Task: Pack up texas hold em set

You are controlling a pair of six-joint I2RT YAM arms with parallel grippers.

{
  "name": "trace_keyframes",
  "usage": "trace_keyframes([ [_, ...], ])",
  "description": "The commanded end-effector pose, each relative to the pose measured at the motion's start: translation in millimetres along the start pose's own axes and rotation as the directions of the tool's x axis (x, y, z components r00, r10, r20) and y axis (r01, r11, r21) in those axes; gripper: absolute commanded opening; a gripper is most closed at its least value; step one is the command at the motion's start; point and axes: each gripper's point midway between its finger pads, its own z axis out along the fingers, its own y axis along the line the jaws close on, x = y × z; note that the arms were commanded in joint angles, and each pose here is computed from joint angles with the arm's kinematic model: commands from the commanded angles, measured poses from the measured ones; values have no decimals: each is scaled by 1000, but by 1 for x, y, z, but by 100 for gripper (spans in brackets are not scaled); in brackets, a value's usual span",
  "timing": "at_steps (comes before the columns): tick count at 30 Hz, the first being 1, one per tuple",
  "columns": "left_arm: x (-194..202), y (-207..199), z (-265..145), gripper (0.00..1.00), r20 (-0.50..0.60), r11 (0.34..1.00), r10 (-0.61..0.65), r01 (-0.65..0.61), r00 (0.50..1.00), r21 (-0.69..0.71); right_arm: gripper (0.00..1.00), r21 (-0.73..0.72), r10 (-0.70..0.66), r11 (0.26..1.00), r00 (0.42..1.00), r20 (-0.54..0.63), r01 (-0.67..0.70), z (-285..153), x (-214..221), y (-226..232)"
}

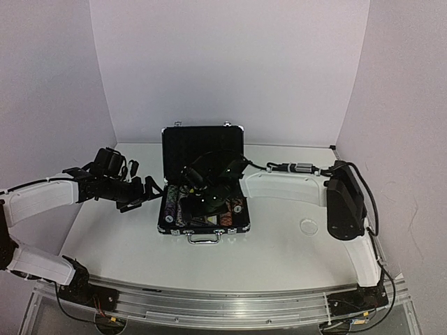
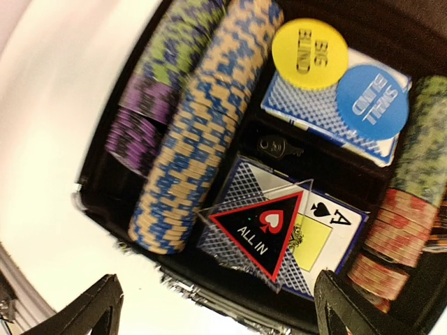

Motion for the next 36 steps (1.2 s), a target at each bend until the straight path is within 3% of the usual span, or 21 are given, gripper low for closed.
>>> trace_keyframes([
  [1, -22, -19, -8, 100, 64, 998, 6, -10, 998, 56, 93, -40, 15, 999, 990, 141, -10, -61, -37, 7],
  [4, -24, -20, -10, 100, 73, 998, 5, -9, 997, 58, 96, -20, 36, 999, 983, 180, -33, -87, -43, -10],
  [8, -27, -21, -11, 100, 82, 998, -1, -4, 997, 59, 98, 26, 128, 990, 972, 196, -135, -116, -40, -67],
  [15, -30, -18, -13, 100, 105, 999, -20, 16, 994, 43, 98, 200, 358, 897, 914, 189, -393, -145, 22, -215],
  [20, -31, -15, -13, 100, 117, 999, -40, 37, 992, 29, 98, 302, 498, 797, 853, 159, -522, -150, 77, -290],
  [25, -31, -11, -12, 100, 124, 998, -59, 57, 991, 19, 98, 353, 589, 737, 804, 85, -577, -135, 111, -327],
  [36, -27, -7, -7, 100, 117, 996, -85, 83, 989, 17, 97, 407, 629, 726, 774, -69, -554, -91, 136, -343],
])
